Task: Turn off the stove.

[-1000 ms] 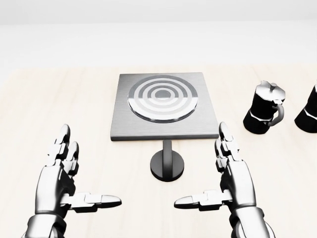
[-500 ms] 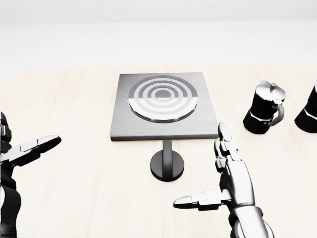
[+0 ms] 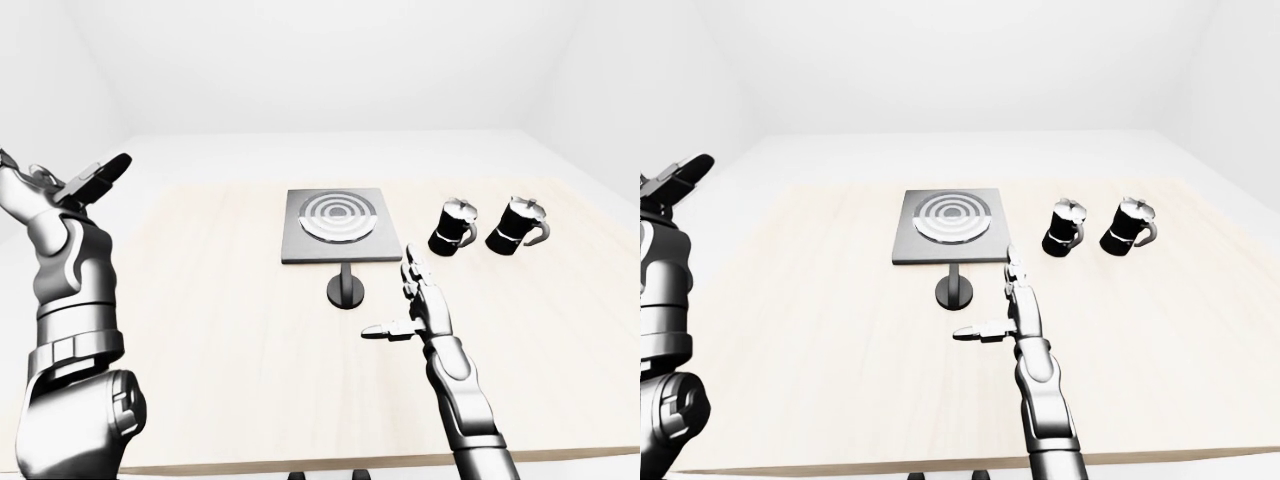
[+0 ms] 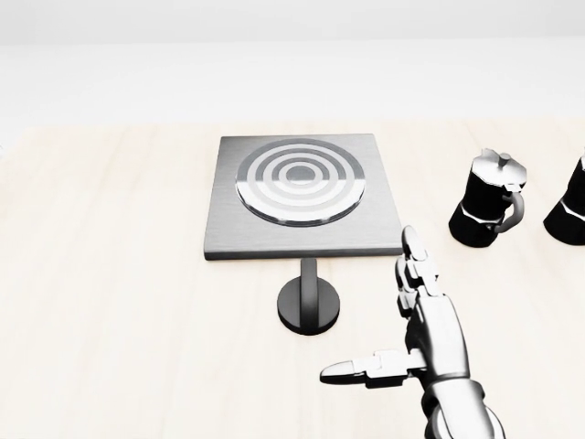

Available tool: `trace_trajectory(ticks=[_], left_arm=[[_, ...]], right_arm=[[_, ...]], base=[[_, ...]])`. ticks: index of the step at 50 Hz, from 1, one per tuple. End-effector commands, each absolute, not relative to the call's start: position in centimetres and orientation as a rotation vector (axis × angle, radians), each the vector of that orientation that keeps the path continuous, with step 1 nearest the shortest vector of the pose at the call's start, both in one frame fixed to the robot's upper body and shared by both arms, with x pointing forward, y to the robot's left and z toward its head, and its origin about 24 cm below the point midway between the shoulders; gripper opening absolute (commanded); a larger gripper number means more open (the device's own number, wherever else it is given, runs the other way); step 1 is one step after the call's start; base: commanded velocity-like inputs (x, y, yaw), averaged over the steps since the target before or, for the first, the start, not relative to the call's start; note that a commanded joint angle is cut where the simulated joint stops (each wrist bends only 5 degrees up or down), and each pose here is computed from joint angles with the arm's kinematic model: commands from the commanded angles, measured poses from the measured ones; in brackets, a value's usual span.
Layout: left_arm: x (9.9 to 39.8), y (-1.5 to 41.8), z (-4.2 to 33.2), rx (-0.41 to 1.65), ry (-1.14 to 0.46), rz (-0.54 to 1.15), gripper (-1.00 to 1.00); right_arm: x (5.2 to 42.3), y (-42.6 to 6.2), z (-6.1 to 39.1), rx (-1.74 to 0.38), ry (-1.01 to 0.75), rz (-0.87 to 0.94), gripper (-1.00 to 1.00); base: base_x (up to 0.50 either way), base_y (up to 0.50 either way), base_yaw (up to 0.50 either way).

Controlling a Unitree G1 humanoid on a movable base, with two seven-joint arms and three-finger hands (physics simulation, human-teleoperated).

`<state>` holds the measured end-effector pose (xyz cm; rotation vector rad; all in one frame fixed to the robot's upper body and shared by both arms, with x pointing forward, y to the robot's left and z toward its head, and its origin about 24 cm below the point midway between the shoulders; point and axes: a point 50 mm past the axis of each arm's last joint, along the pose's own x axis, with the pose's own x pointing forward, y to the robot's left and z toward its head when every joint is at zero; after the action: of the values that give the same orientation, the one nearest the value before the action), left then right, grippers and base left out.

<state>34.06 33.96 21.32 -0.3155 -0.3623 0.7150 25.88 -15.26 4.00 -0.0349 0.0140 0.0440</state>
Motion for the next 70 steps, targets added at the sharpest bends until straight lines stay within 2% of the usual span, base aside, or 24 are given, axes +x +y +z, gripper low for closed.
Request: trace_trajectory(ticks=[1, 7, 9, 70], left_arm=[[35.2, 37.2, 22.3, -0.348, -0.267, 0.844, 1.00], [35.4, 37.3, 22.0, -0.340, -0.233, 0.859, 1.00], [35.6, 35.8, 21.5, -0.332, -0.279, 0.799, 1.00], [35.6, 35.4, 21.2, -0.292, -0.278, 0.788, 1.00]], right_arm=[[25.9, -15.3, 4.1, -0.042, 0.011, 0.040, 1.00], [25.9, -15.3, 4.0, -0.041, 0.016, 0.037, 1.00], [26.0, -15.3, 3.9, -0.055, 0.035, 0.029, 1.00], [25.8, -15.1, 4.1, -0.057, 0.021, 0.036, 1.00]], base=[[0.00, 0.00, 0.00], [0.00, 0.00, 0.00], [0.00, 0.00, 0.00], [0.00, 0.00, 0.00]])
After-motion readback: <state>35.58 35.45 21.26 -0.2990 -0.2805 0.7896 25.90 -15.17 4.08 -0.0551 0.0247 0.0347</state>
